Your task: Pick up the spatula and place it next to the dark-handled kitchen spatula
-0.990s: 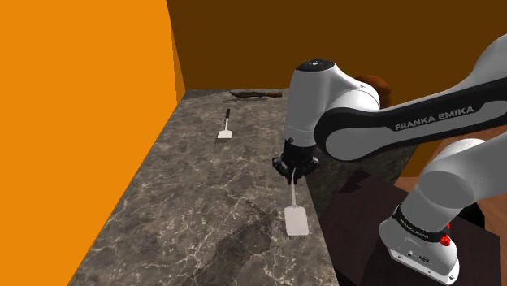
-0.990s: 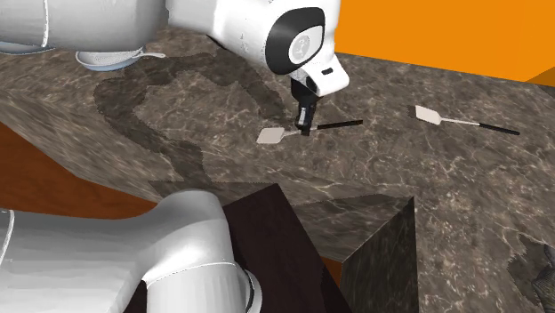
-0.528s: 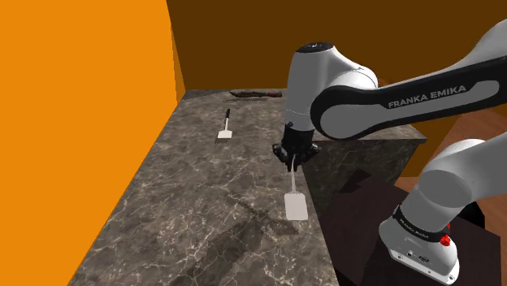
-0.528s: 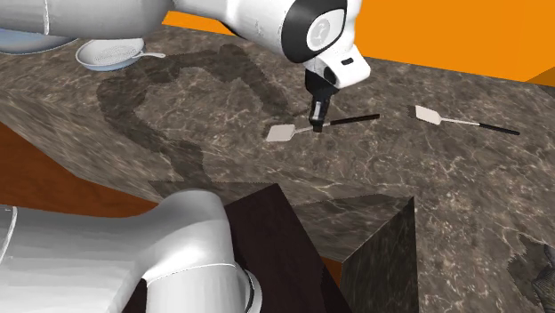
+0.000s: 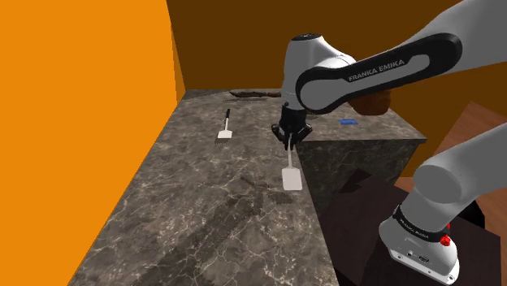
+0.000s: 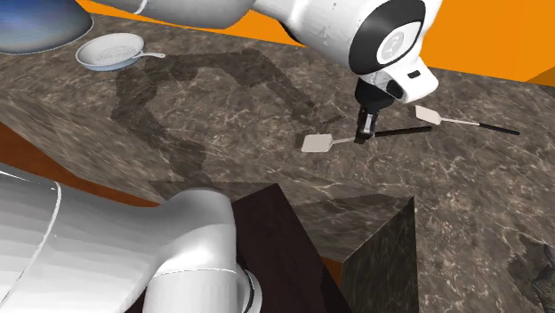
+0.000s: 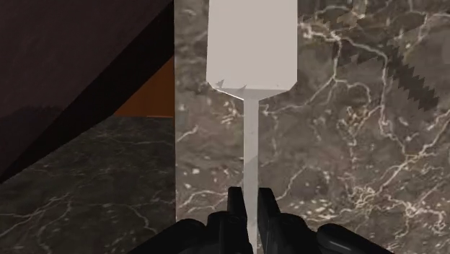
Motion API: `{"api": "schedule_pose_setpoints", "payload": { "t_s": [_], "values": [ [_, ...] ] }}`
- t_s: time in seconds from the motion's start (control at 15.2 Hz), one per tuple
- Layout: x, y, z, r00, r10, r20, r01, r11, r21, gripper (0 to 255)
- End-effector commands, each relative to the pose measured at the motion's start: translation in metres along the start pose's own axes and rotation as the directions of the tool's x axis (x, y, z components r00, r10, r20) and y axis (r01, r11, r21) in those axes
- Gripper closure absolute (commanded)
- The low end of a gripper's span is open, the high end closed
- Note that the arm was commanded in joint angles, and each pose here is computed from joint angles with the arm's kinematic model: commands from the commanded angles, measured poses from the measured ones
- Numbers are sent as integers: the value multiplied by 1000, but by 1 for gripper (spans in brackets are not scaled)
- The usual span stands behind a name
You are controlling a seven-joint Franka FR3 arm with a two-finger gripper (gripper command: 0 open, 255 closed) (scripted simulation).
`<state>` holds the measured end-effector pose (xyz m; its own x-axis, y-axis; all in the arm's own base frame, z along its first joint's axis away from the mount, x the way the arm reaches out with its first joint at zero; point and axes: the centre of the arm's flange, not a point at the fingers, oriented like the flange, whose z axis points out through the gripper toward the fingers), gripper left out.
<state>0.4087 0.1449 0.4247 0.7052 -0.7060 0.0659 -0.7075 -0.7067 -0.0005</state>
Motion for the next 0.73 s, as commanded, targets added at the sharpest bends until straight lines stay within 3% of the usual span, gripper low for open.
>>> {"api": "schedule_pose_setpoints", "payload": {
  "t_s": [0.0, 0.66],
  "values": [
    [27, 2, 1, 1000, -1, -1, 1, 1000, 0, 255],
    [158, 10, 9, 1000, -1, -1, 1, 1000, 0, 255]
  ]
}}
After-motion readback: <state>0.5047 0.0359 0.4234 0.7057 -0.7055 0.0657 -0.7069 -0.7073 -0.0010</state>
